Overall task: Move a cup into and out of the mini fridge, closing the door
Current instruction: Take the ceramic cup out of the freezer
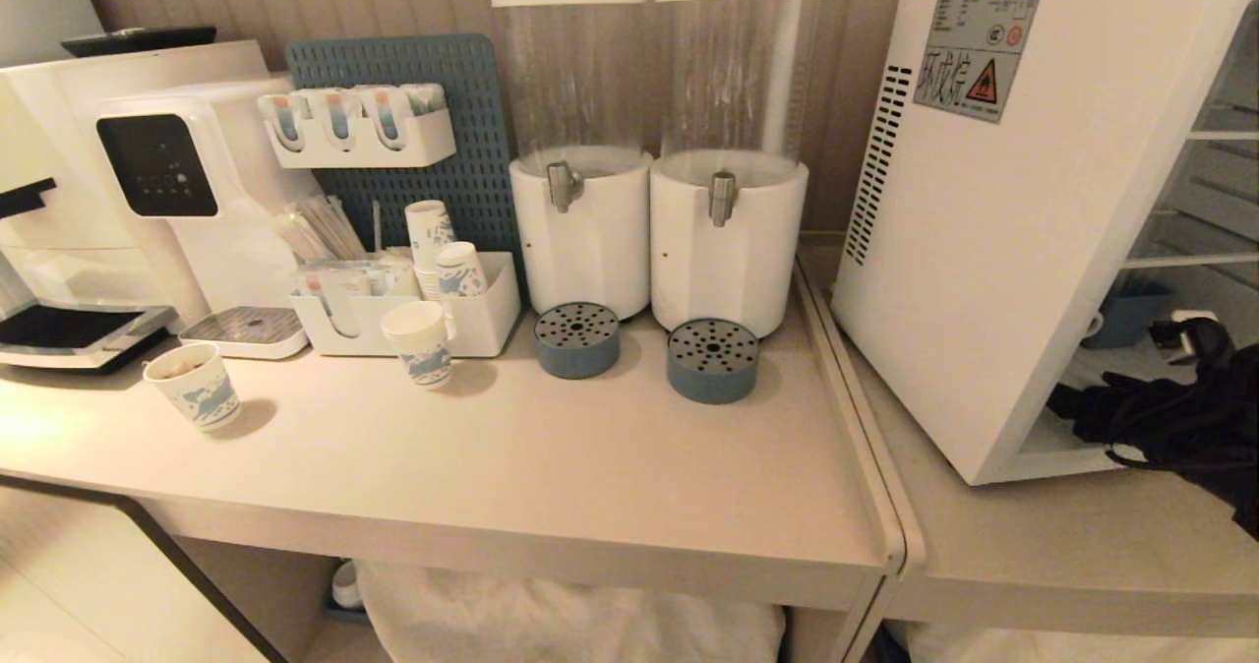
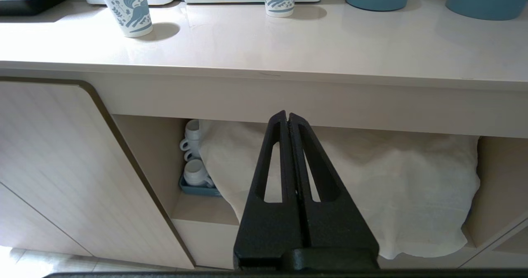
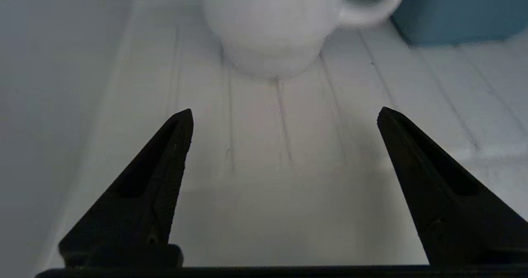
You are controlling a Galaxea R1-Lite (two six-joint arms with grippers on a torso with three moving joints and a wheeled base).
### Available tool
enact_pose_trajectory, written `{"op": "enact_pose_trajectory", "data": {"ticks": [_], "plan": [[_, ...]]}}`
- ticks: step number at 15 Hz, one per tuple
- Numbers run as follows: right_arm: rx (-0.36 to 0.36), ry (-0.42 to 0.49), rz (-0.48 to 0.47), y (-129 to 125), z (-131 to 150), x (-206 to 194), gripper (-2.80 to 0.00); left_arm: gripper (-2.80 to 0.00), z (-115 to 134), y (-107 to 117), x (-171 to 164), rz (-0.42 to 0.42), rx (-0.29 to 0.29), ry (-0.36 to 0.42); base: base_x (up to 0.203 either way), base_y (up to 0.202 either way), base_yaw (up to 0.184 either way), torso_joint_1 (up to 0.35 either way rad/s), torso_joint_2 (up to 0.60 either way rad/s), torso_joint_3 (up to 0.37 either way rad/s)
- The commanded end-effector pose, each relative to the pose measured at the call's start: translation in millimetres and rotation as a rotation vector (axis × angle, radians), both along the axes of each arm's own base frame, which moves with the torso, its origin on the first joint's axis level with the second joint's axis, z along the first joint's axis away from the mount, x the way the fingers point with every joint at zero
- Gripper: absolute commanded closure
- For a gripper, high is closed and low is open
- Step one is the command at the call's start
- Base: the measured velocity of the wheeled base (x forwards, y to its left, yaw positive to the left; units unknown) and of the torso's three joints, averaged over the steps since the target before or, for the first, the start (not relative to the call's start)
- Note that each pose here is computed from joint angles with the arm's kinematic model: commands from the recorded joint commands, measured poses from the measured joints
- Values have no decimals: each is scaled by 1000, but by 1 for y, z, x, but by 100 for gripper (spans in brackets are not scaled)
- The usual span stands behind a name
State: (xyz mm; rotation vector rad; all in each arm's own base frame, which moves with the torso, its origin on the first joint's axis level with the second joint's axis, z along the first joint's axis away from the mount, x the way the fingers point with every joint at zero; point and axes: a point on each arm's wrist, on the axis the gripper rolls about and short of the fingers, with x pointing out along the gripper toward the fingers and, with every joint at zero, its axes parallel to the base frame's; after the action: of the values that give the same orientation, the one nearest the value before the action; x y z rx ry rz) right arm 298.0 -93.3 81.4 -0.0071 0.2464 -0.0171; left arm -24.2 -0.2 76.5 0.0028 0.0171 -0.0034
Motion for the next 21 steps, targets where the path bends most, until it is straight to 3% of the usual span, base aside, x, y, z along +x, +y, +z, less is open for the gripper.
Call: {"op": "enact_pose_trajectory", "data": {"ticks": [1,8,21], "plan": [[-9,-22,3,-2,6,9,-280,0,0,0,0,0,0,1,0,0,0,0,0,0],[-11,3,-15,-6,7,43,-280,0,0,0,0,0,0,1,0,0,0,0,0,0],[-15,4,-3,-4,15,63,-280,0,0,0,0,0,-1,1,0,0,0,0,0,0]]}}
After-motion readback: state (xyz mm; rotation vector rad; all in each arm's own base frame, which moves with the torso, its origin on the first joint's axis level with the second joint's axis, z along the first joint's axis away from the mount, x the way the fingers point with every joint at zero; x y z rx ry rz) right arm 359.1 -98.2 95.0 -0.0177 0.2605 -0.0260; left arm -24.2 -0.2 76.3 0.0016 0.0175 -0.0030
